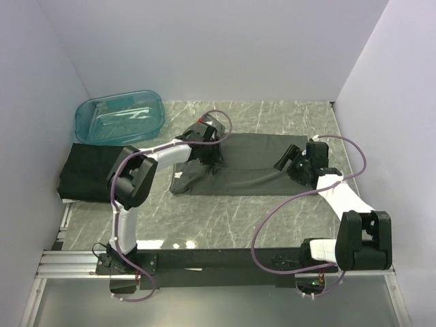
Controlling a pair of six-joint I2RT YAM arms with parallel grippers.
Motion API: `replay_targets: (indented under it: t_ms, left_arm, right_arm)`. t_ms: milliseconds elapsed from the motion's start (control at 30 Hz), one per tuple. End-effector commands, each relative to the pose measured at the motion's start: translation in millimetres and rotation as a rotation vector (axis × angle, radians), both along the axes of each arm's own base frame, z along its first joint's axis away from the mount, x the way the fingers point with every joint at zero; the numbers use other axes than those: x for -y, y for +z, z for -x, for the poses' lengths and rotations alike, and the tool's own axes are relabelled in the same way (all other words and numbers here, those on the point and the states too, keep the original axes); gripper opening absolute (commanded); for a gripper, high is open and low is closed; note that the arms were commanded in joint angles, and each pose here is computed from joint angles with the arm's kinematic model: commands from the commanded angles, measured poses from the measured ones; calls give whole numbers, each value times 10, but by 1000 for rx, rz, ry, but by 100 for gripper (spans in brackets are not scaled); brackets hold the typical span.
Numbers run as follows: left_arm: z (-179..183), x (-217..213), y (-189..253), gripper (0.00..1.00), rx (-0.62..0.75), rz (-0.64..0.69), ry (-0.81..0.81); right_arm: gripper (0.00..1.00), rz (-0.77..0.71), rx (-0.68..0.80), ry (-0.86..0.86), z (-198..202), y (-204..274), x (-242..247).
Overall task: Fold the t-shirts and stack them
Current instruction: Fold the tshirt
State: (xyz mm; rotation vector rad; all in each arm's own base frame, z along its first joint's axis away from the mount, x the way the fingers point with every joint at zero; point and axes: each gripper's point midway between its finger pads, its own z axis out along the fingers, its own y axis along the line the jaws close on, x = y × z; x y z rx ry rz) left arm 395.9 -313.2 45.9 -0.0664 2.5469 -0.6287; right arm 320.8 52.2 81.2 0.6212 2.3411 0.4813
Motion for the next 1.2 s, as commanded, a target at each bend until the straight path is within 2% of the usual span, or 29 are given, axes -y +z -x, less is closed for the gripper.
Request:
replay_targets:
  t_ms: [0, 33, 67, 100, 167, 233, 333, 400, 433, 467, 567, 667, 733, 800, 833, 933, 1000, 1067, 1133, 1167]
  left_arm:
    - [-64, 70, 175, 40, 54, -54, -6]
    - [-70, 92, 194, 35, 56, -56, -13]
    - [-58, 78, 172, 22, 49, -72, -24]
    - [-37, 83, 120, 16, 36, -83, -32]
    - [-75, 58, 111, 10, 47, -122, -37]
    - [-63, 20, 64, 12, 31, -172, -41]
    - [-81, -85, 13, 17, 26, -257, -26]
    - [-107, -154, 15, 25, 36, -299, -2]
    - [-126, -156, 39, 31, 44, -300, 5]
    - [-141, -155, 56, 43, 50, -299, 9]
    - [-214, -165, 159, 65, 72, -297, 55]
    - [-310, -220, 283, 78, 107, -302, 116]
    - [-324, -226, 324, 81, 115, -287, 120]
    - [-354, -228, 419, 96, 142, -263, 134]
    - [-351, -256, 397, 100, 142, -265, 140]
    - [-366, -386, 360, 100, 124, -264, 179]
    - [-427, -352, 425, 100, 124, -162, 176]
    - [-400, -387, 356, 96, 100, -110, 167]
    - [-471, -558, 309, 94, 96, -128, 220]
    - [-502, -616, 309, 90, 99, -130, 236]
  right_arm:
    - [90, 26, 20, 8, 6, 59, 31]
    - [90, 30, 14, 9, 17, 49, 37]
    - [90, 38, 16, 1, 6, 62, 55]
    - [90, 42, 13, -1, 7, 57, 64]
    - [90, 44, 5, -1, 18, 46, 67]
    - [90, 45, -4, 1, 29, 26, 67]
    - [90, 45, -17, 5, 40, 0, 63]
    - [90, 43, -20, 7, 37, -3, 58]
    - [90, 40, -26, 10, 42, -24, 53]
    - [89, 40, -25, 14, 35, -21, 49]
    - [89, 38, -36, 16, 31, -36, 43]
    - [89, 39, -44, 17, 39, -44, 44]
    - [89, 43, -42, 15, 44, -40, 52]
    - [89, 52, -42, 5, 47, -34, 75]
    - [89, 52, -38, 7, 44, -16, 73]
    - [88, 23, 24, 126, 38, 141, -190]
    - [88, 40, 57, 226, 60, 240, -505]
    - [88, 34, 98, 324, 40, 379, -809]
    - [88, 3, 125, 436, 75, 433, -1181]
    - [87, -1, 152, 462, 28, 519, -1287]
